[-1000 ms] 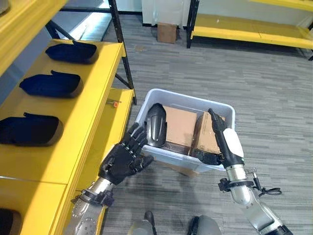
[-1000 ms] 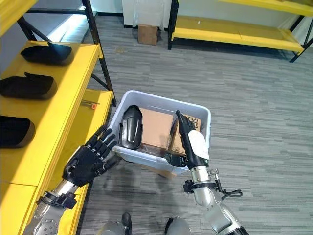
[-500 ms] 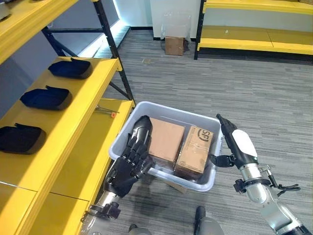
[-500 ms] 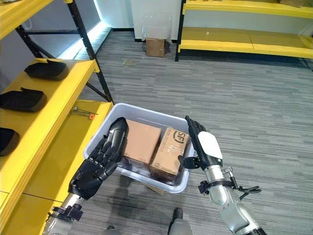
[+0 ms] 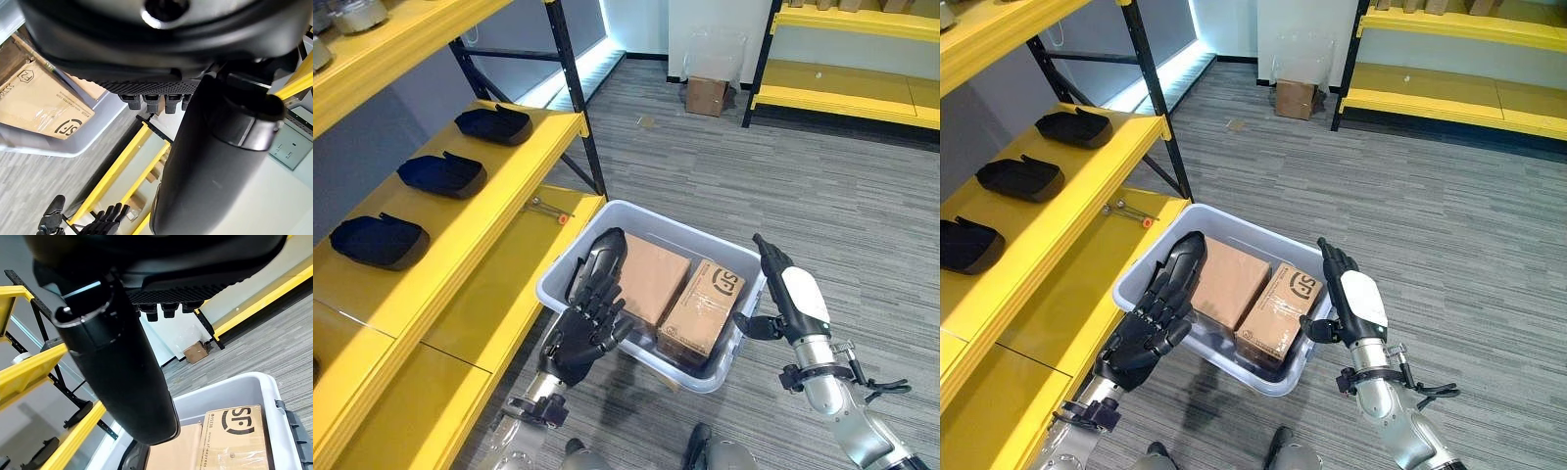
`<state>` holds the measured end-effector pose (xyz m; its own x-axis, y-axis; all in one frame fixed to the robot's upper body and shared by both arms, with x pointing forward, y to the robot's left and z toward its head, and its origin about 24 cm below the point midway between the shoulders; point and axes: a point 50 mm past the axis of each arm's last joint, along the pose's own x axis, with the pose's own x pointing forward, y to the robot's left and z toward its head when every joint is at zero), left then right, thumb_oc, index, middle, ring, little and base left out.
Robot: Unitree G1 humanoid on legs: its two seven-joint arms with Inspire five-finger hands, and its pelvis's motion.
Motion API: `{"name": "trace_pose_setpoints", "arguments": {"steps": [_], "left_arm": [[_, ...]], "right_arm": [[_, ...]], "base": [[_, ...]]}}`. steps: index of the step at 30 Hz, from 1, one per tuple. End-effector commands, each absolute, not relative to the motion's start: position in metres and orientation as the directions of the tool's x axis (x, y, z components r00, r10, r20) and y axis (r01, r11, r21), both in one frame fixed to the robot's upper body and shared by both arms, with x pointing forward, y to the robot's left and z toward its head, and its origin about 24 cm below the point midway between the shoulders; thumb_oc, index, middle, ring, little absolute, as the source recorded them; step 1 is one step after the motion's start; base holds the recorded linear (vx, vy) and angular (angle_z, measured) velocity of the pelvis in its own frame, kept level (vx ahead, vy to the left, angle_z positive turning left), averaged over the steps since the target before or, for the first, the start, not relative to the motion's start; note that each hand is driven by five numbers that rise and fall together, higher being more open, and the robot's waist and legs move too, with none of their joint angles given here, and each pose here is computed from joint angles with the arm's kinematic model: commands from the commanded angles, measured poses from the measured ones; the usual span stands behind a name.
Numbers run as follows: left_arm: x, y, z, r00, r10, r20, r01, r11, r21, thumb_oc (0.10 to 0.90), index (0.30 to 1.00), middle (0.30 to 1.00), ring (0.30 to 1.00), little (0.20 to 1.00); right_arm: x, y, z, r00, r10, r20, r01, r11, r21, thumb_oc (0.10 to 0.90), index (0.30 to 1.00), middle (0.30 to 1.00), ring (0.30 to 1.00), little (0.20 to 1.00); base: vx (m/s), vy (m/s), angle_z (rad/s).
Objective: Move parts from the plastic box to the shelf.
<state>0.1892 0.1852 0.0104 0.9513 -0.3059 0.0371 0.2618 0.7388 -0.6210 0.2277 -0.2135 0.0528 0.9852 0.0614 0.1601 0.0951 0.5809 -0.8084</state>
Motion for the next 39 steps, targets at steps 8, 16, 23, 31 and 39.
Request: {"name": "trace_pose_setpoints", "arguments": {"steps": [8,16,23,31,39], "left_arm": [[0.194,0.211,0.053,0.917,-0.267,0.295,0.389,0.763,-0.516,0.900,1.000,1.000,1.000,1.000],[0.196,0.204,0.045,0.912,-0.331,0.241,0.410,0.749,-0.521,0.900,1.000,1.000,1.000,1.000],[0.198,0.203,0.049,0.906,-0.333,0.262,0.423,0.750,-0.508,0.900,1.000,1.000,1.000,1.000],[0.202,0.201,0.052,0.880,-0.394,0.266,0.475,0.724,-0.500,0.900,1.000,1.000,1.000,1.000],[0.204,0.181,0.052,0.845,-0.483,0.230,0.528,0.682,-0.506,0.900,1.000,1.000,1.000,1.000]], "right_arm": [[0.229,-0.193,0.096,0.891,0.212,0.401,0.179,0.647,-0.741,0.900,1.000,1.000,1.000,1.000],[0.222,-0.191,0.087,0.929,0.192,0.316,0.095,0.702,-0.705,0.900,1.000,1.000,1.000,1.000],[0.225,-0.180,0.097,0.889,0.256,0.379,0.109,0.686,-0.719,0.900,1.000,1.000,1.000,1.000],[0.242,-0.184,0.121,0.853,0.237,0.466,0.216,0.651,-0.727,0.900,1.000,1.000,1.000,1.000],[0.245,-0.180,0.118,0.850,0.269,0.453,0.188,0.648,-0.738,0.900,1.000,1.000,1.000,1.000]], "base": [[0.21,0.237,0.01],[0.28,0.254,-0.19],[0.08,0.150,0.00],[0.07,0.162,0.07],[0.16,0.003,0.02]]}}
